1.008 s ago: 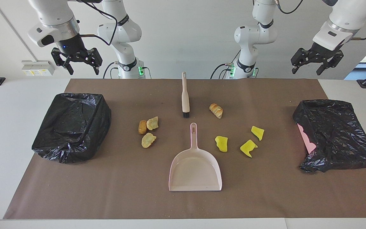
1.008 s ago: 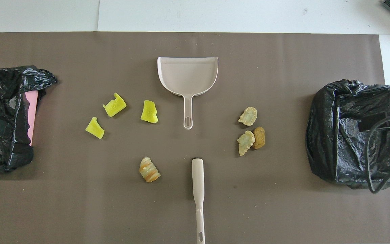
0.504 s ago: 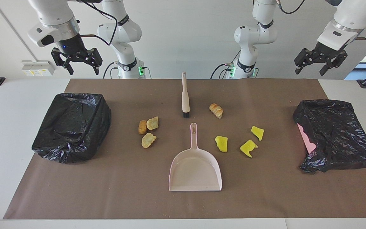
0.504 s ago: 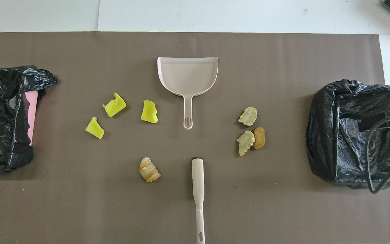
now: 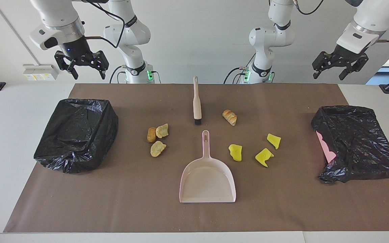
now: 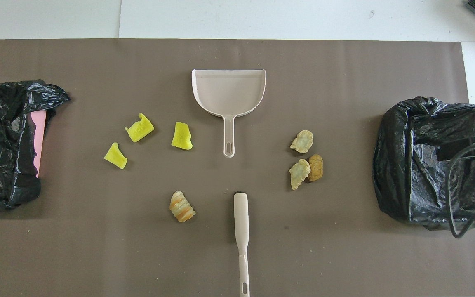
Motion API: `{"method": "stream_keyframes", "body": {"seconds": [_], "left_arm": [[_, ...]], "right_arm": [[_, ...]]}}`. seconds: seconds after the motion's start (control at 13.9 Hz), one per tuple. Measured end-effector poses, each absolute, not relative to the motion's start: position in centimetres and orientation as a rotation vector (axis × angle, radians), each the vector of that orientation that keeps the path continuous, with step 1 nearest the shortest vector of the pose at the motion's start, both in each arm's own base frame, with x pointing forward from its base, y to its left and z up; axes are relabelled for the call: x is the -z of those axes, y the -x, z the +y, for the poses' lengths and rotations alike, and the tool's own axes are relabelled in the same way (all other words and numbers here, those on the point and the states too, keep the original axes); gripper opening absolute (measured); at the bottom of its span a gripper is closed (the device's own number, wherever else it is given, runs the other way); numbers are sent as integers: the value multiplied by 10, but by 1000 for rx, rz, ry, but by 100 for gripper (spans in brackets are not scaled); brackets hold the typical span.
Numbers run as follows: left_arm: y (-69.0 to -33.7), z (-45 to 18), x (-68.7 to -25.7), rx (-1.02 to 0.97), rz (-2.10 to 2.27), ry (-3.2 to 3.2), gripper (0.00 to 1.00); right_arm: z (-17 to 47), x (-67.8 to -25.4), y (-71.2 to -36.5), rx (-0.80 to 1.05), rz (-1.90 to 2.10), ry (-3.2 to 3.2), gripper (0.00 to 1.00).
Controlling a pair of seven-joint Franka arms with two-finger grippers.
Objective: Sweep and dump trash in bin
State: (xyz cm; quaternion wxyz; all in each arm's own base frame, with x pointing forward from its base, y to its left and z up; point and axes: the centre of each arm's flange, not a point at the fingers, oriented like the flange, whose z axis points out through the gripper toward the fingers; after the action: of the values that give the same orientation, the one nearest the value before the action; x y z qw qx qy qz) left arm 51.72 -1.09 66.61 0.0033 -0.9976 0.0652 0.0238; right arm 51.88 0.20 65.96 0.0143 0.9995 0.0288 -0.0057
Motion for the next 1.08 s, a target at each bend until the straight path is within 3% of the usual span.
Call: {"method": "stream_keyframes", "body": {"seconds": [0.29,0.5,1.08], "left_arm": [[-514,-39,-654,-116,214,3125,100],[-500,-103,-630,-172,200,3116,100],[-435,-244,-529,-184,253,3125,100]], "right_arm": [[2,-661,-519,14,120,-3111,100],[2,-661,-519,14,120,-3111,100],[2,-661,-519,13,120,-3111,100]]}}
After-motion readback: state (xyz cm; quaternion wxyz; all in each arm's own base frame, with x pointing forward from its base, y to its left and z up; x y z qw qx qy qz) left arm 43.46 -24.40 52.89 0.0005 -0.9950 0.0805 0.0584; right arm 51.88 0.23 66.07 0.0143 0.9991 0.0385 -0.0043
